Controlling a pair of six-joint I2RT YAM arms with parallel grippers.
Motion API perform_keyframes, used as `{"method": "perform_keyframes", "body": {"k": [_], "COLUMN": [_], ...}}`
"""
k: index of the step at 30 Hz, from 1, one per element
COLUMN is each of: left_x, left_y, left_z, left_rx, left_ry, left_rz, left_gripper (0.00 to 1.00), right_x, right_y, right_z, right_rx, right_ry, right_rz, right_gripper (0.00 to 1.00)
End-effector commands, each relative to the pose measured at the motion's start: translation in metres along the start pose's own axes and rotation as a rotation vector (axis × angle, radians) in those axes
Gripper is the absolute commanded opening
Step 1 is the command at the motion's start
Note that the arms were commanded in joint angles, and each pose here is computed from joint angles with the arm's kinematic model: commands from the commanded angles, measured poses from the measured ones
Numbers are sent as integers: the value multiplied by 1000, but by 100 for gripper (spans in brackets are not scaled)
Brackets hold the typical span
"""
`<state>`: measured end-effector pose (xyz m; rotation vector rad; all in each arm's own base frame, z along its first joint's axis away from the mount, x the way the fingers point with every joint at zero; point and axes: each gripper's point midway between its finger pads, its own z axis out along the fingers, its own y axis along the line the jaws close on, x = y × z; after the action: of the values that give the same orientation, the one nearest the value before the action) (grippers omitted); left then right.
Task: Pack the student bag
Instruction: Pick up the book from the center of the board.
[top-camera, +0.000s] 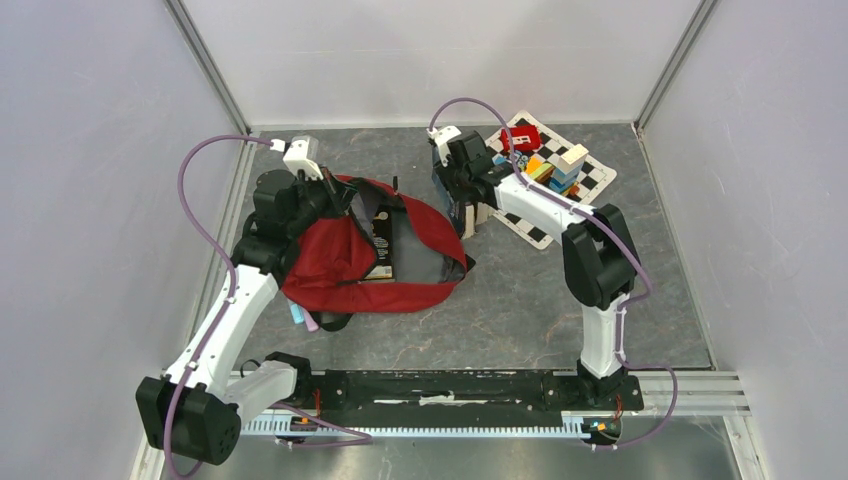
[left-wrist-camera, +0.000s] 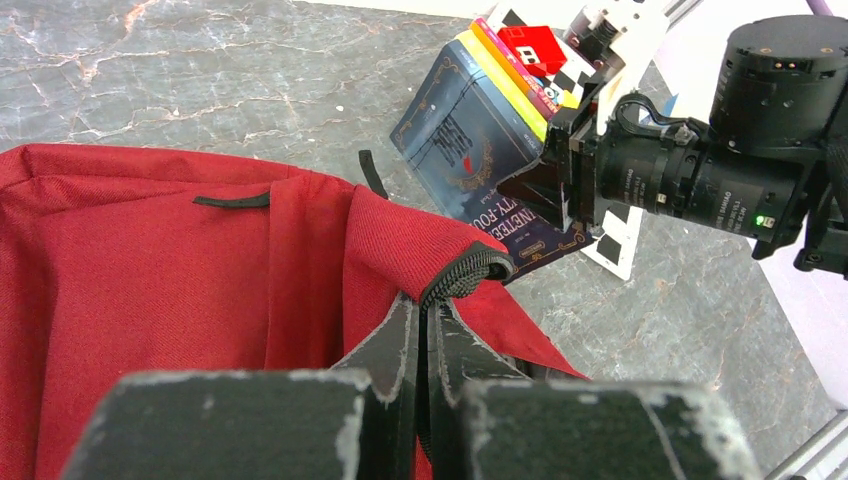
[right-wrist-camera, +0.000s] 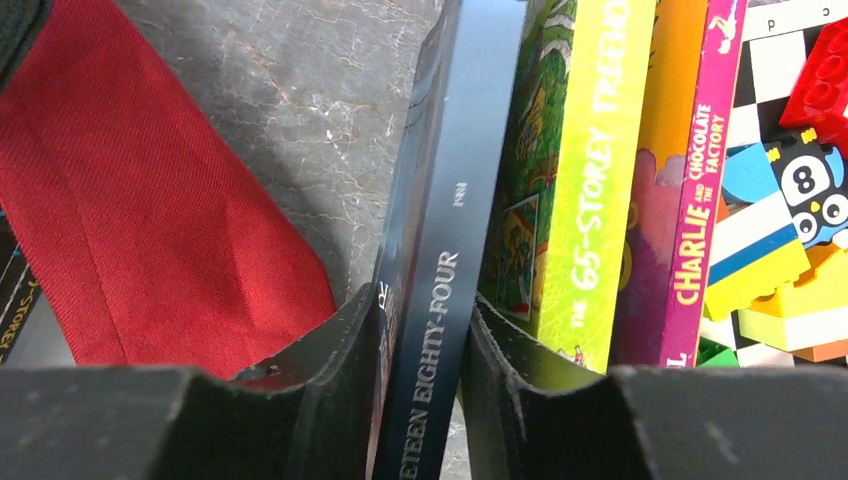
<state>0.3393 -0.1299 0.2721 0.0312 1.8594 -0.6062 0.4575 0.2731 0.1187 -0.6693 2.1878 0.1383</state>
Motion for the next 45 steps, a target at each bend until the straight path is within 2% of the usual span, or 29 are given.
{"method": "perform_keyframes", "body": {"k": [1,7,11,16,21,32,38,45], "left_x": [-29,-32,-34,-32,-30,-34,-36,-35], "left_y": [-13,-15,-15,-17,-17,-5,-8,-14], "left_z": [-3,-6,-9,-7,-6,-11,-12,-12], "left_rx": [43,43,40,57,60,-6,11,43], "left_ry": [-72,-82,-93,-83,-77,-120,-134,-128], "left_rz": [32,35,41,34,32,65,61,54], "left_gripper": [2,2,2,2,2,2,2,2], "right_x": [-28,-54,-83,-115,-118,-59,-13,-10], "right_y": [0,0,-1,-5,-4,65,89,118], "right_z": [0,-19,-49,-112,-166,-223,-238,-242], "right_rx": [5,-15,-35,-56,-91,-493,-629,-737], "right_ry": [-44,-105,-186,-310,-386,-393,-319,-322], "right_rz": [-19,-2,11,27,26,169,230,292], "right_gripper": [34,0,0,0,0,0,0,0]}}
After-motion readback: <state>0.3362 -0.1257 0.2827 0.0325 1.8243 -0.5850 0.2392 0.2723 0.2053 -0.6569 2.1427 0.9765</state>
